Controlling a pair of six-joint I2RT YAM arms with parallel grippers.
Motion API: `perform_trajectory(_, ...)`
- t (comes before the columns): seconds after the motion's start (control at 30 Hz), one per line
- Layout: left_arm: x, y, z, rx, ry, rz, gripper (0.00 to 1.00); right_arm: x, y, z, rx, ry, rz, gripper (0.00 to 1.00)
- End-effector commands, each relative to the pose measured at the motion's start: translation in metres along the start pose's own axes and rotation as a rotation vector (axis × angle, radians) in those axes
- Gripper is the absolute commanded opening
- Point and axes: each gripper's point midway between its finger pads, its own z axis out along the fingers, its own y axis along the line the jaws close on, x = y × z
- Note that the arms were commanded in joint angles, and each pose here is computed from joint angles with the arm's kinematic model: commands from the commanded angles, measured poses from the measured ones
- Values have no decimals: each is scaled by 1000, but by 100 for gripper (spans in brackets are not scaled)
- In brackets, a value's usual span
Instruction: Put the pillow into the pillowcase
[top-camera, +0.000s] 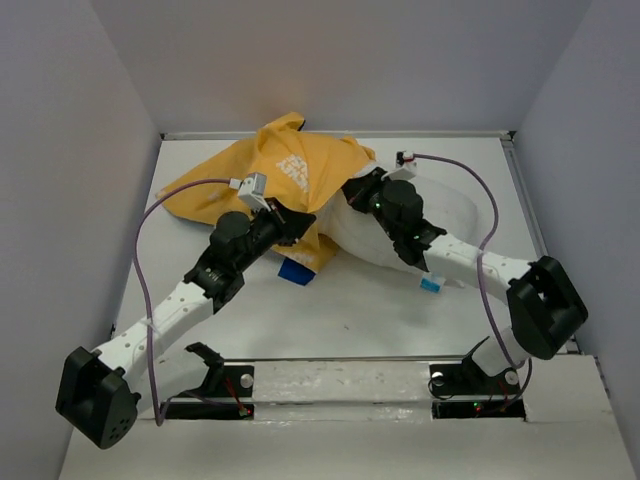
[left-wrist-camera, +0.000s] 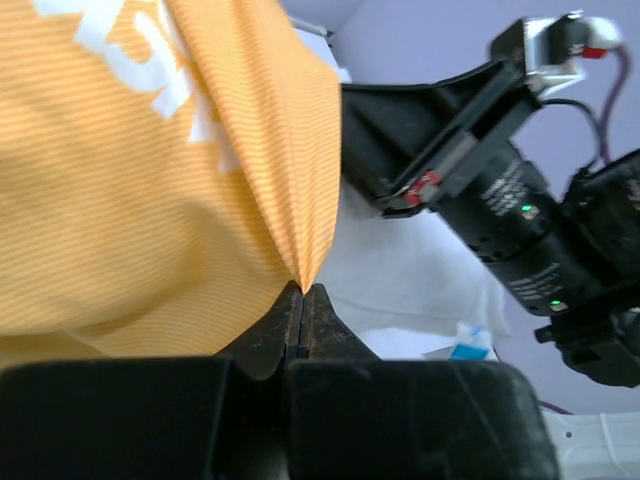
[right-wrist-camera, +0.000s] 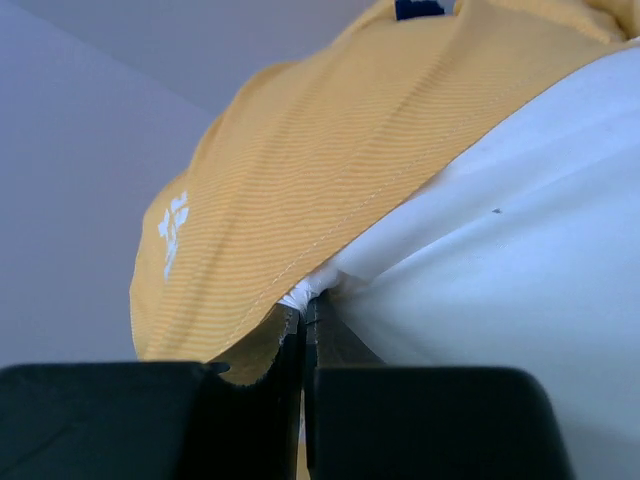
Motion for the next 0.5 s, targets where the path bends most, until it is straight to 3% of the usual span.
perform_trajectory(0.0,-6,-44,15,154,64,17,0,-121,68,-25,-181,-385,65,0)
perform_trajectory(0.13,-56,-166,32,402,19,111,0,-51,56,30,-109,-230,-28,0)
perform_trajectory(0.17,-52,-193,26,467,29,120,0,-4,19,55,-34,-127,-56,0)
perform_trajectory(0.23,-54,-214,16,531,24,111,0,36,-4,69,11,-44,-48,0)
perform_trajectory(0.3,-47,-213,8,572,26,64,0,64,-27,79,58,14,-41,0)
perform_trajectory(0.33,-30,-190,6,521,42,57,0,62,-30,78,71,7,-52,0)
perform_trajectory(0.37,-29,-170,8,456,17,49,0,52,-40,74,97,-22,-58,0)
perform_trajectory(0.4,-21,-140,5,402,18,9,0,18,-20,61,57,-86,-44,0)
perform_trajectory(0.47,-20,-131,-1,428,23,-54,0,-36,-11,44,24,-198,-32,0)
